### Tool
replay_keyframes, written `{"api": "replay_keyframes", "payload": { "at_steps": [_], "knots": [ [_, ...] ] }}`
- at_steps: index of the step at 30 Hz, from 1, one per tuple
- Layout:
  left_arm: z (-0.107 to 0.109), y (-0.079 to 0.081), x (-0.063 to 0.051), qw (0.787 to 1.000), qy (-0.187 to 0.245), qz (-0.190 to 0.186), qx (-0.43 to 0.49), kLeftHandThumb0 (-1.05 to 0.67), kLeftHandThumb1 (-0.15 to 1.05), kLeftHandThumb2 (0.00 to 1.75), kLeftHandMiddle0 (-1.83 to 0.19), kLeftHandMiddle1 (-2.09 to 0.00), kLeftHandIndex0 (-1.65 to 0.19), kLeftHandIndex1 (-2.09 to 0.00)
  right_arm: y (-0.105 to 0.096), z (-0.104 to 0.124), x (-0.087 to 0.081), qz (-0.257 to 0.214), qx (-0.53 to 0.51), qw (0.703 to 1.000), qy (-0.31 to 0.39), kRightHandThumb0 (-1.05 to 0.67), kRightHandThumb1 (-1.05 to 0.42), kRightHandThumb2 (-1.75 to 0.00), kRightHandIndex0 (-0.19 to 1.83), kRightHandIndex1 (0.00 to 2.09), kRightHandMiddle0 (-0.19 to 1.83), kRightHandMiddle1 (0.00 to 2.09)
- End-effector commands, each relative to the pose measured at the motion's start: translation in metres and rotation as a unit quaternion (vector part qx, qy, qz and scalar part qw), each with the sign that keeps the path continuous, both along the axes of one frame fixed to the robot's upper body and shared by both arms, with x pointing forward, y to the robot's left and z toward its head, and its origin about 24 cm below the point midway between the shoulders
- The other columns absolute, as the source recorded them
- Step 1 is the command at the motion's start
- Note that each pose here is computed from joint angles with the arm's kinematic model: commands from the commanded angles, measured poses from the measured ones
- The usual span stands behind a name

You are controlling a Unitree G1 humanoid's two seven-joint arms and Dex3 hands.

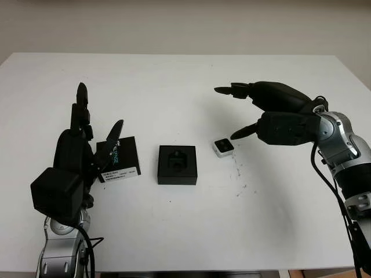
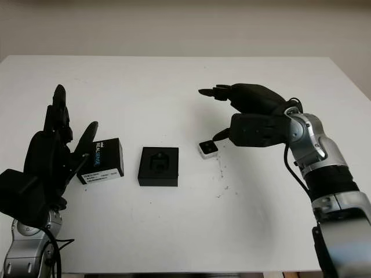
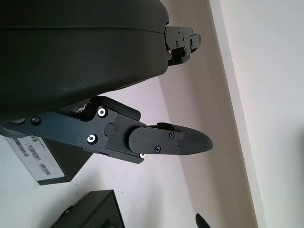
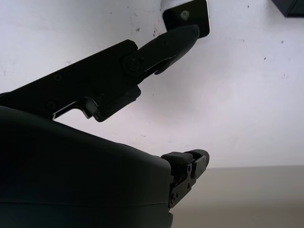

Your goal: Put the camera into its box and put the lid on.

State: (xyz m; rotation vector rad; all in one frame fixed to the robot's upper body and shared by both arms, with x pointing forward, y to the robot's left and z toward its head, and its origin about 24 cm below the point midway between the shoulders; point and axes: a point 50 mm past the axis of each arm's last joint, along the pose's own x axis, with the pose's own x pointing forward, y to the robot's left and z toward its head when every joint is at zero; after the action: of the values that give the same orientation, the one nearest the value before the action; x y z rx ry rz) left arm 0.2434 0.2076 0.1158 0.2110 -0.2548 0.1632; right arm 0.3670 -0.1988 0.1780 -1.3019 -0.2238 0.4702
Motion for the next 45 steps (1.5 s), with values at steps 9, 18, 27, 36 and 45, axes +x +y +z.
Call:
{"api": "replay_keyframes", "payload": {
  "at_steps": [9,18,27,36,45],
  "knots": [
    [0.003,0.0,0.002,1.0,-0.004,-0.001,0.008,-0.53,1.05,0.29,0.11,-0.06,0.09,-0.06,-0.003,-0.007,-0.007,0.027,-0.039,0.999,-0.001,-0.68,-0.78,-0.05,0.21,0.09,0.33,0.08],
    [0.002,0.002,0.001,1.0,-0.004,-0.001,0.002,-0.51,1.05,0.29,0.11,-0.05,0.09,-0.05,0.0,-0.02,-0.006,0.035,-0.074,0.997,0.011,-0.67,-0.83,-0.06,0.23,0.08,0.36,0.08],
    [0.001,0.002,0.0,1.0,-0.005,-0.002,0.002,-0.53,1.05,0.29,0.11,-0.06,0.09,-0.06,0.001,-0.04,-0.008,0.037,-0.059,0.997,0.019,-0.62,-0.85,-0.06,0.24,0.07,0.39,0.08],
    [0.002,0.003,0.0,1.0,-0.005,-0.001,0.003,-0.52,1.05,0.28,0.11,-0.06,0.09,-0.06,-0.001,-0.051,-0.009,0.036,-0.042,0.998,0.01,-0.53,-0.85,-0.05,0.26,0.07,0.5,0.13],
    [0.002,0.002,0.0,1.0,-0.007,0.0,0.003,-0.53,1.05,0.29,0.1,-0.05,0.09,-0.05,-0.008,-0.055,-0.01,0.031,-0.033,0.999,0.004,-0.54,-0.85,-0.06,0.27,0.07,0.56,0.16]
  ]
}}
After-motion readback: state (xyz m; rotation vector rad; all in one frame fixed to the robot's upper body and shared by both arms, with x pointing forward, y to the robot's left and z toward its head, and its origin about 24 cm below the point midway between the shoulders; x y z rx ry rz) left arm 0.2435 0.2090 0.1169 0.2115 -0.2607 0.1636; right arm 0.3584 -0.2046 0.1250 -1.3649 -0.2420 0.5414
